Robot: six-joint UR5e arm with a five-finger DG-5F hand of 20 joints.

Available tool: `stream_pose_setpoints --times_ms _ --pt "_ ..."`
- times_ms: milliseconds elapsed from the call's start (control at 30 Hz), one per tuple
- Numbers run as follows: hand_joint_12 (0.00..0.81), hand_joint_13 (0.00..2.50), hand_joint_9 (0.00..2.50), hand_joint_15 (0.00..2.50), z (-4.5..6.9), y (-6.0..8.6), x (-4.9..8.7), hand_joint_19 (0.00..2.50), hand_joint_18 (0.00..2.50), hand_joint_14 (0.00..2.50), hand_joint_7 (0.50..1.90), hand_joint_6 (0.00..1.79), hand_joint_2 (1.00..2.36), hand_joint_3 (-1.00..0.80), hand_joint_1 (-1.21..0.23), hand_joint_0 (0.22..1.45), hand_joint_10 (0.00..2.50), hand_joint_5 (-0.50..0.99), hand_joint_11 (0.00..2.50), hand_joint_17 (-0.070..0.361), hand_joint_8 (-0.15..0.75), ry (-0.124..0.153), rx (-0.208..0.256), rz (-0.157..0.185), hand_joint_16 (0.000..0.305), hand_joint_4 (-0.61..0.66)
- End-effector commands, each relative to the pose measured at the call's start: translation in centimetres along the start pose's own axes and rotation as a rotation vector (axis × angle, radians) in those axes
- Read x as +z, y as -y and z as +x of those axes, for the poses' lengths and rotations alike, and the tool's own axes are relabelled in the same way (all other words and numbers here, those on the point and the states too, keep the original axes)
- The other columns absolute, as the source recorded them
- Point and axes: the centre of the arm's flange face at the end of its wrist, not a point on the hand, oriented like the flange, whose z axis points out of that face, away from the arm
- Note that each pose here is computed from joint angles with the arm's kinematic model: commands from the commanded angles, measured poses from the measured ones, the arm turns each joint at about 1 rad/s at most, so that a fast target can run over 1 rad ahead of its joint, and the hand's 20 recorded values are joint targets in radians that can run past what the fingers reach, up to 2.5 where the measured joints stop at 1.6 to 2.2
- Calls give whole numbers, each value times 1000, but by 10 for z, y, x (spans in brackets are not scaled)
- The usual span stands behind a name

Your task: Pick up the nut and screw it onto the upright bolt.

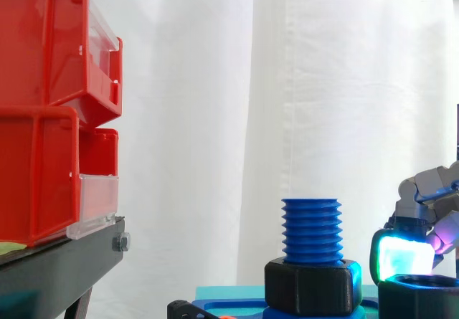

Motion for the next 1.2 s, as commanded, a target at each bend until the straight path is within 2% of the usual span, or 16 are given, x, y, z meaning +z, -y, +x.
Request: stream_pose_setpoints --times_ms 0,200,433,633,733,800,833,867,900,967,1167 --pt "387 418 508 0 0 0 0 0 330 0 1199 621 1000 -500 -618 509 0 -177 63 110 319 -1 10 -2 49 319" --pt "382 439 528 0 0 2 1 0 360 0 1187 636 1000 -500 -603 520 0 -177 76 108 319 -2 29 1 48 313" --pt "376 456 553 0 1 8 3 0 368 0 1168 645 1000 -500 -589 528 2 -175 86 105 320 -19 31 -7 47 310" --pt "374 464 564 0 -3 11 5 0 377 0 1163 649 1000 -500 -578 532 3 -174 89 104 322 -36 83 -11 46 311" --pt "373 467 569 0 -9 15 4 0 379 0 1163 650 1000 -500 -577 533 3 -174 90 104 325 -57 102 -18 46 311" --pt "372 469 569 0 -18 23 2 0 383 0 1161 652 1000 -500 -572 534 3 -174 85 104 322 -80 117 -15 46 316" --pt "371 470 570 0 -28 28 0 0 384 0 1161 652 1000 -500 -572 534 2 -174 90 104 322 -92 123 -15 46 316" --pt "372 470 570 0 -33 30 0 0 385 0 1160 652 1000 -500 -571 534 4 -174 92 103 323 -93 124 -16 46 315" --pt "371 470 571 0 -33 30 0 0 386 0 1162 652 1000 -500 -571 533 2 -174 92 103 324 -93 124 -16 46 314" --pt "372 472 572 0 -44 35 -1 0 387 0 1168 652 1000 -500 -570 534 0 -174 93 103 324 -91 124 -15 46 313" --pt "371 472 571 0 -62 45 -1 0 394 0 1159 653 1000 -500 -565 534 3 -174 92 103 322 -94 116 -21 46 312"
